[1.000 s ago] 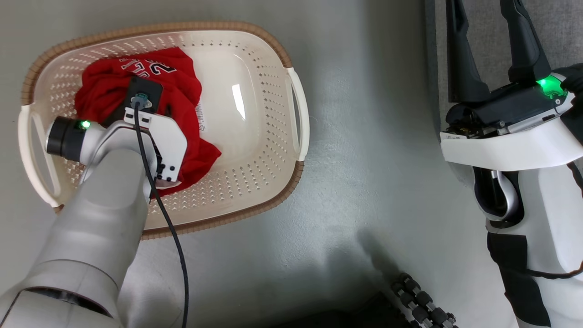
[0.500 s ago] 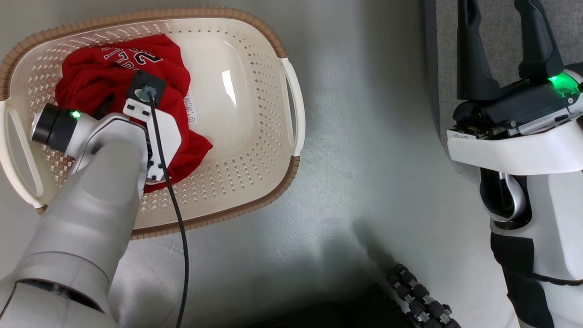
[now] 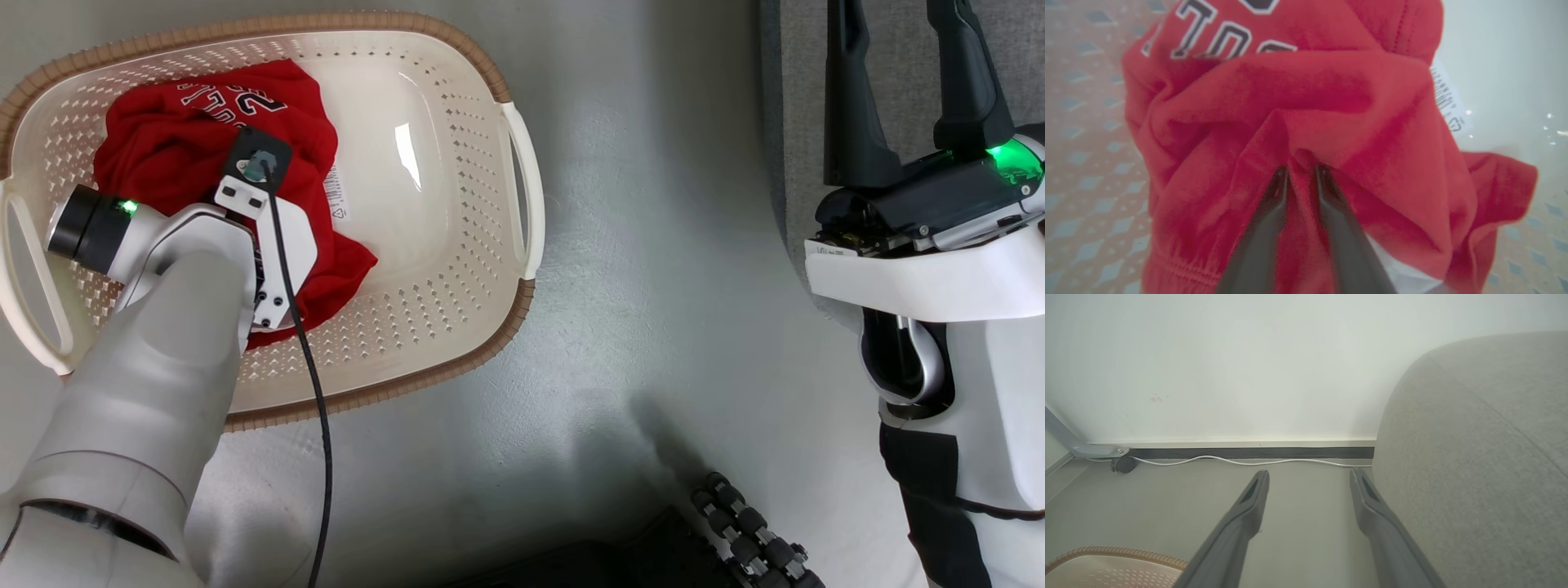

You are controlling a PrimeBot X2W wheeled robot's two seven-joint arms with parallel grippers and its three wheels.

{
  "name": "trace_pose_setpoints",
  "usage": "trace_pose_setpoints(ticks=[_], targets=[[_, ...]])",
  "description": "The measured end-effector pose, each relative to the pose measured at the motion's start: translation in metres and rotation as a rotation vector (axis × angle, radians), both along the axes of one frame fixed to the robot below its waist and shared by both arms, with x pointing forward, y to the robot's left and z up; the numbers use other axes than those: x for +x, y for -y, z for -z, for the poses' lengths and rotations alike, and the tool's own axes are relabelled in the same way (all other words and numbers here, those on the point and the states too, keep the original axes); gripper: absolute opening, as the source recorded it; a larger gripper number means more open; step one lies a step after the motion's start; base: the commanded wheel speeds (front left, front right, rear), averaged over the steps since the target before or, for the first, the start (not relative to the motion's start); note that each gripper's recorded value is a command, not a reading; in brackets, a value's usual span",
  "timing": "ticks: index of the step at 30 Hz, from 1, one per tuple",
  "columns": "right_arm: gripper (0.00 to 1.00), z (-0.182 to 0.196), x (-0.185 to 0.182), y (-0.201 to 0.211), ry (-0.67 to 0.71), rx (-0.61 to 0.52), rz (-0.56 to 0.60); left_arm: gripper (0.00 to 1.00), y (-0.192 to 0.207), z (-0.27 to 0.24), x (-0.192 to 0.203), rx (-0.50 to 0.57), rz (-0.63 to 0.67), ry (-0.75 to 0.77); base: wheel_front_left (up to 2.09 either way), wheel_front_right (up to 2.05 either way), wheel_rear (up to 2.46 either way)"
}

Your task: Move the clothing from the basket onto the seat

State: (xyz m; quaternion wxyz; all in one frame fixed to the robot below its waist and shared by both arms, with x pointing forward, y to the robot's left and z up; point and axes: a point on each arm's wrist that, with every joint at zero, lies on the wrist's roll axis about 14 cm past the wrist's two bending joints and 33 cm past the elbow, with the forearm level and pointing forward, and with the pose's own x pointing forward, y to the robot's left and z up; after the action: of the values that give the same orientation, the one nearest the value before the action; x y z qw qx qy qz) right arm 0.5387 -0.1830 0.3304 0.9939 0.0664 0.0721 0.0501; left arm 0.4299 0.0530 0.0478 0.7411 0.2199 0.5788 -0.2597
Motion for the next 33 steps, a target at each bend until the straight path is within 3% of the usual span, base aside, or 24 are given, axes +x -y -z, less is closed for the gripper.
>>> trace_pose_setpoints(ticks=[15,33], targets=[[1.00,-0.036,0.007,0.009,0.066,-0.006,0.020,0.00,0.020,-0.026,0.013,-0.137,-0.052,0.090,0.00,0.00,0.00],[1.00,-0.113,-0.018,0.012,0.155,0.001,0.031,0.00,0.037,-0.142,0.032,-0.367,-0.154,0.348,0.00,0.00,0.00]])
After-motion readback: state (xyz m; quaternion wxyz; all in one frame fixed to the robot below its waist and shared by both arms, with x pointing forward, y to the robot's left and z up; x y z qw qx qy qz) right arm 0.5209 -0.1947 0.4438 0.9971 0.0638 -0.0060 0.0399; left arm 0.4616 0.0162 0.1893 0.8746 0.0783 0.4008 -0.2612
